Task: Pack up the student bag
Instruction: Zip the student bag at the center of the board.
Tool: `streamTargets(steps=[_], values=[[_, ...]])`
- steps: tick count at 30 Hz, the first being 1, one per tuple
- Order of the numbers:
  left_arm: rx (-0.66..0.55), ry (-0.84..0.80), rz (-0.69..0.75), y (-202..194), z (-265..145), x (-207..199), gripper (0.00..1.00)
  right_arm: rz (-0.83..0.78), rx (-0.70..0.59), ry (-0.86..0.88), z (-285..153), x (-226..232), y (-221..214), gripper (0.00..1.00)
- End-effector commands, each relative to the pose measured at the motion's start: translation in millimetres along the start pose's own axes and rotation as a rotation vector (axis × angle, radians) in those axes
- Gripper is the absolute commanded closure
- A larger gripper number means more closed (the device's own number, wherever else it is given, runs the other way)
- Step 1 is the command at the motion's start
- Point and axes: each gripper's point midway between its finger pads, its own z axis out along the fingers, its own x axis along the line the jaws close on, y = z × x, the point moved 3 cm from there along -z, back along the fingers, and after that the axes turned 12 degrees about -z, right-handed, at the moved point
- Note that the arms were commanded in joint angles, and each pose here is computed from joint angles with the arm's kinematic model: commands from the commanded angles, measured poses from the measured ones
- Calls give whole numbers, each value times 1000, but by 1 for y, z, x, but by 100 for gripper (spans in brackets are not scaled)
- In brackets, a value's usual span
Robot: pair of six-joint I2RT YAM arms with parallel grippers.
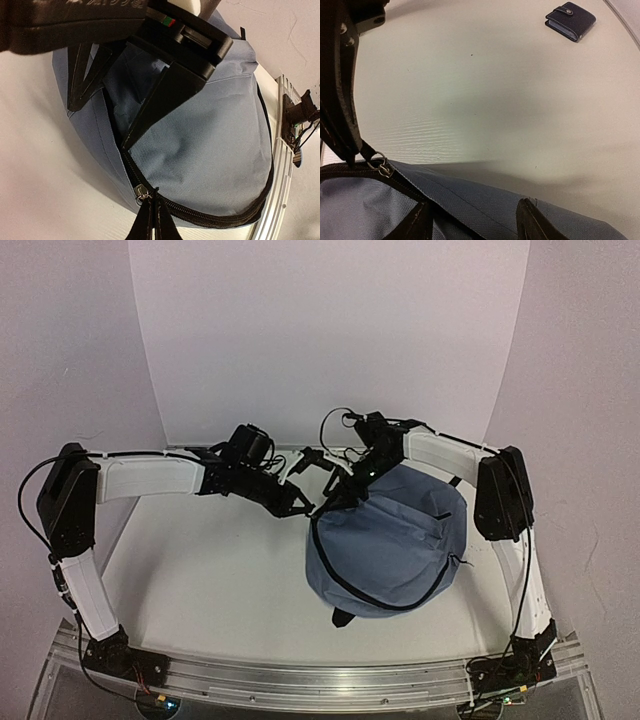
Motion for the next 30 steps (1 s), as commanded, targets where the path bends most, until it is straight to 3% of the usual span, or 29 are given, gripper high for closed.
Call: streamTargets(steps=[1,6,22,27,30], values=[[-98,-26,45,24,-26,-15,100,-37,-37,12,1,-1,10,46],[-103,-31,49,24,-27,-16,100,-38,-41,22,2,1,9,52],[-105,-45,75,18,-30,-17,100,-91,23,24,3,10,-8,53],[-111,-50,105,19,-31,-19,100,-93,40,3,2,6,-7,67],[-110,-50,108,19,-30,-18,100,-88,42,-9,0,4,-5,83]])
